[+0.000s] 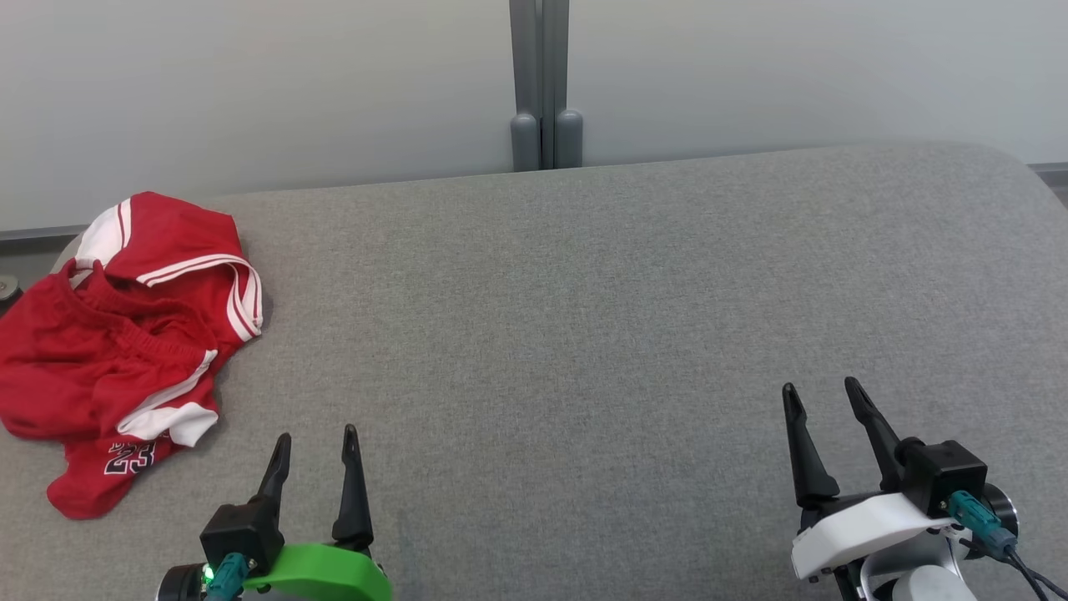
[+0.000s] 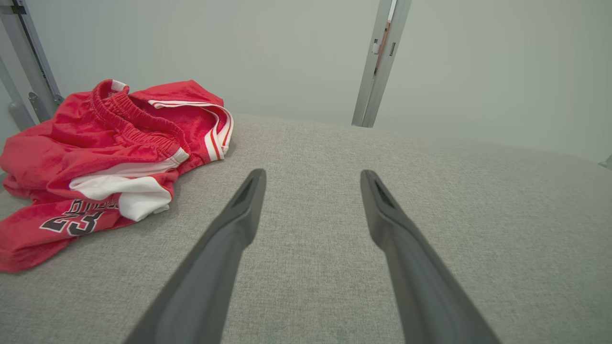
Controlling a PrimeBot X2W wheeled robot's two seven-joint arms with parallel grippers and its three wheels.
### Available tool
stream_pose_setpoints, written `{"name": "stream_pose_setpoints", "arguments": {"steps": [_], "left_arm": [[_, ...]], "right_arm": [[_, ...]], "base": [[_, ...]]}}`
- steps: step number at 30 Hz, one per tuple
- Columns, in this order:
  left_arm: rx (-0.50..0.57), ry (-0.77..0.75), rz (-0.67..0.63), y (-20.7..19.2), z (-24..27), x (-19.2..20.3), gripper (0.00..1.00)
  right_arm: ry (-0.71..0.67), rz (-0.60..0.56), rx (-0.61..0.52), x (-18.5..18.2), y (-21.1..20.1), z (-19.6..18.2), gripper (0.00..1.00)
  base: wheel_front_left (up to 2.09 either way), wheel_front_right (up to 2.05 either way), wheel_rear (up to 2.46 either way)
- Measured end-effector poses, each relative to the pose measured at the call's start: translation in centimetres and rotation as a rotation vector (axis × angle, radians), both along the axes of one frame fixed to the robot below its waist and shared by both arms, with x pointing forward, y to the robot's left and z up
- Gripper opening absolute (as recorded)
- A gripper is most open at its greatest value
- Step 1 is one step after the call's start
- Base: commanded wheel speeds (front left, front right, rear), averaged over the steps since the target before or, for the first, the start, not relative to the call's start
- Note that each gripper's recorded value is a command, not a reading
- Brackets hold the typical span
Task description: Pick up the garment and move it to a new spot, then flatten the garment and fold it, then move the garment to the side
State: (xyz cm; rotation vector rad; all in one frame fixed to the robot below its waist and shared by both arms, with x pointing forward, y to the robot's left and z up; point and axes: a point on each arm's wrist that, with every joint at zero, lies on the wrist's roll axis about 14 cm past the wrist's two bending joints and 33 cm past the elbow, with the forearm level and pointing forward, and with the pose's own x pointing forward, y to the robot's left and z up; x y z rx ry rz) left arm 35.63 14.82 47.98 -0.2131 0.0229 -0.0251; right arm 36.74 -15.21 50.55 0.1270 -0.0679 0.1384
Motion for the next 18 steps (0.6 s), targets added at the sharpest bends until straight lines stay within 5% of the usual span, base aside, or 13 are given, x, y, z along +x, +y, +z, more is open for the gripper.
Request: {"name": "stream_pose_setpoints", "arguments": {"steps": [18], "left_arm": [[0.029,0.023,0.001,-0.05,-1.03,-0.28,1.0]], "right_arm": [[0.003,0.006,-0.039,-0.07,0.11,-0.43,1.0]], "base": [[0.0,0.0,0.0]]}}
